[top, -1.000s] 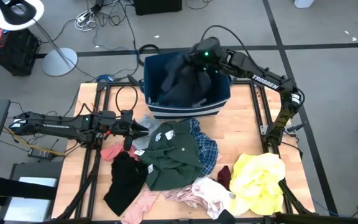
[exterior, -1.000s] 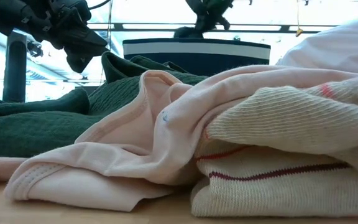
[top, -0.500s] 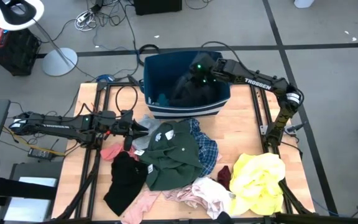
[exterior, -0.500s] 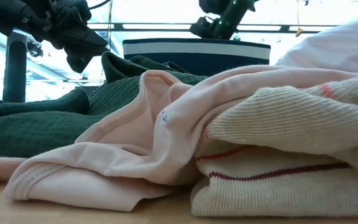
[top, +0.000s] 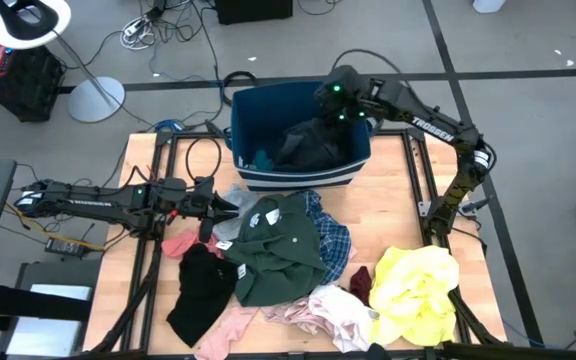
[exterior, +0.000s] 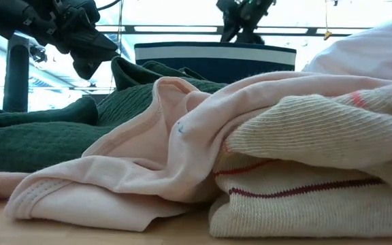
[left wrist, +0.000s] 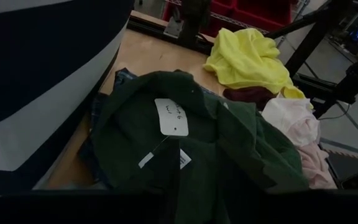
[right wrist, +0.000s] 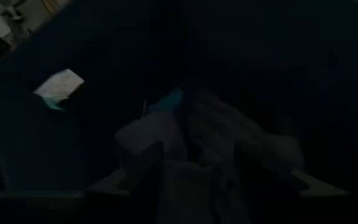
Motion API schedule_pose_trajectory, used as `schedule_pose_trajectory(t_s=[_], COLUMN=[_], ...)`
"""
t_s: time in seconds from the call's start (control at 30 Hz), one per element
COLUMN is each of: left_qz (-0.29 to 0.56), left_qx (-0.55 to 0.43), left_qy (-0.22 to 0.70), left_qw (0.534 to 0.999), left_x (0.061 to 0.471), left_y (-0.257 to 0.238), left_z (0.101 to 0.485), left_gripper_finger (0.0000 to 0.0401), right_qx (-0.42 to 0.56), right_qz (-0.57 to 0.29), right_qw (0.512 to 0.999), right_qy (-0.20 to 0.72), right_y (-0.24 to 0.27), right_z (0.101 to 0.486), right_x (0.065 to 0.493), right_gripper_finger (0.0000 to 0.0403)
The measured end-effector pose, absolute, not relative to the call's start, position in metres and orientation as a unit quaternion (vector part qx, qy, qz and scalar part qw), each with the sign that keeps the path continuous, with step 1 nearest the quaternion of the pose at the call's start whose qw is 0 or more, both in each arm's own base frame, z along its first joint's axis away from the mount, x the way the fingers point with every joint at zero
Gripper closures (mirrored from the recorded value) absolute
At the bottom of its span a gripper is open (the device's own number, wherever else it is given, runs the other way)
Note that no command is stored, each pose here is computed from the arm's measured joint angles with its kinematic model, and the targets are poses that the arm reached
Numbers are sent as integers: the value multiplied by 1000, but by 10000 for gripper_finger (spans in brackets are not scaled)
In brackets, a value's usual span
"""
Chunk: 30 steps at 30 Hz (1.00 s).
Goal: Sort clothes
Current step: Put the green shirt into the blue laundry bin
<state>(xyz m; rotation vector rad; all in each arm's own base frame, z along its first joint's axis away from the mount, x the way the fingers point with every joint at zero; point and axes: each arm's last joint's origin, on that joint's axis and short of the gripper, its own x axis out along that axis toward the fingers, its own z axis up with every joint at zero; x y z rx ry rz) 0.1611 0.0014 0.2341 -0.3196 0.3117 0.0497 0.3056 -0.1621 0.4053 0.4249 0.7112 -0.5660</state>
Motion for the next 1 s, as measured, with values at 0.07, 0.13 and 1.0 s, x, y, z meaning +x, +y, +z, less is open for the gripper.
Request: schedule_pose_trajectory(t_s=[0.07,0.13,1.0], left_qz=[25,25,25], left_qx=[-158,-158,-158], left_qy=[155,155,155], left_qw=[975,975,975], left_x=[161,161,161], left_y=[1,1,1], left_z=[234,234,234], left_gripper_finger=[296,296,296], right_qx=[190,183,148], right_qz=[-277,-282,-272], right_qw=[881,884,880], right_qy=[333,325,361], right_y=[-159,-153,-14], right_z=[418,428,474], right_x=[297,288,190], right_gripper_finger=[207,210,216])
